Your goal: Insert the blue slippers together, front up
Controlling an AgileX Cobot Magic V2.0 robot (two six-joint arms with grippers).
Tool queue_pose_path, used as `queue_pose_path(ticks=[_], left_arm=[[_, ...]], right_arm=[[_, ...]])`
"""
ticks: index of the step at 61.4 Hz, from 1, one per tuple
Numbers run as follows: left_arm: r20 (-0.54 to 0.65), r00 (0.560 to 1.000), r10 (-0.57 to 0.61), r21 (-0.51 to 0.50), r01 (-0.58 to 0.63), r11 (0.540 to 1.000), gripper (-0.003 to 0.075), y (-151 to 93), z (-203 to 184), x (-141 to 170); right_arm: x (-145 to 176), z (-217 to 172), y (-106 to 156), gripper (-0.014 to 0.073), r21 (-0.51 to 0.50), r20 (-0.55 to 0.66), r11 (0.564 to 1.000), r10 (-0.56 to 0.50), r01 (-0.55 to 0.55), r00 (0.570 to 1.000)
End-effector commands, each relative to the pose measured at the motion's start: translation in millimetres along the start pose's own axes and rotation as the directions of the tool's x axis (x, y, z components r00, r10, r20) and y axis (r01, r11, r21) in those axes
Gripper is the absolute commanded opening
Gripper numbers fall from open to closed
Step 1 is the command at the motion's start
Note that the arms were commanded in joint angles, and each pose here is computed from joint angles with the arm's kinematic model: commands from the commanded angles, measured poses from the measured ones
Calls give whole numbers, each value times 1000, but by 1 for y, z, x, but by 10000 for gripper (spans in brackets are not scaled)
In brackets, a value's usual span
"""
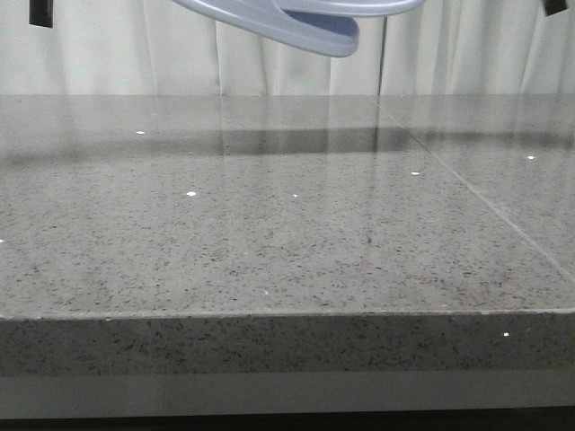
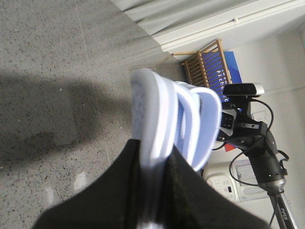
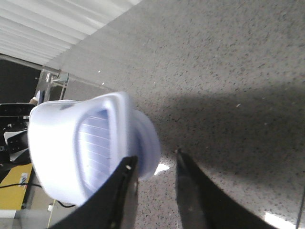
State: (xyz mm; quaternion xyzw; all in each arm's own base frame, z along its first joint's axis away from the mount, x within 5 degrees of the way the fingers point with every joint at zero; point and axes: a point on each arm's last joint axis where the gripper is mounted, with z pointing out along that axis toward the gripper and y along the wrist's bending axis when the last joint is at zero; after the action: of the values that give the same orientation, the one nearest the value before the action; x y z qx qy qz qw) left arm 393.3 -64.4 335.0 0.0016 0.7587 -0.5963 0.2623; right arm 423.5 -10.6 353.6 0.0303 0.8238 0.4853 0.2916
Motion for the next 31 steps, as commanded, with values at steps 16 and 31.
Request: queue_pose_path(ticks=[16,31], left_arm=[[-28,997,70,114,-67,991,-19,-40,-14,3],[-52,995,86,76,-82,994,-19,-36,-13,5]], right_arm=[[11,-62,60,235,233,13,938,-265,255,964],[27,-100,116,208,524,38,723,-548,450,836]])
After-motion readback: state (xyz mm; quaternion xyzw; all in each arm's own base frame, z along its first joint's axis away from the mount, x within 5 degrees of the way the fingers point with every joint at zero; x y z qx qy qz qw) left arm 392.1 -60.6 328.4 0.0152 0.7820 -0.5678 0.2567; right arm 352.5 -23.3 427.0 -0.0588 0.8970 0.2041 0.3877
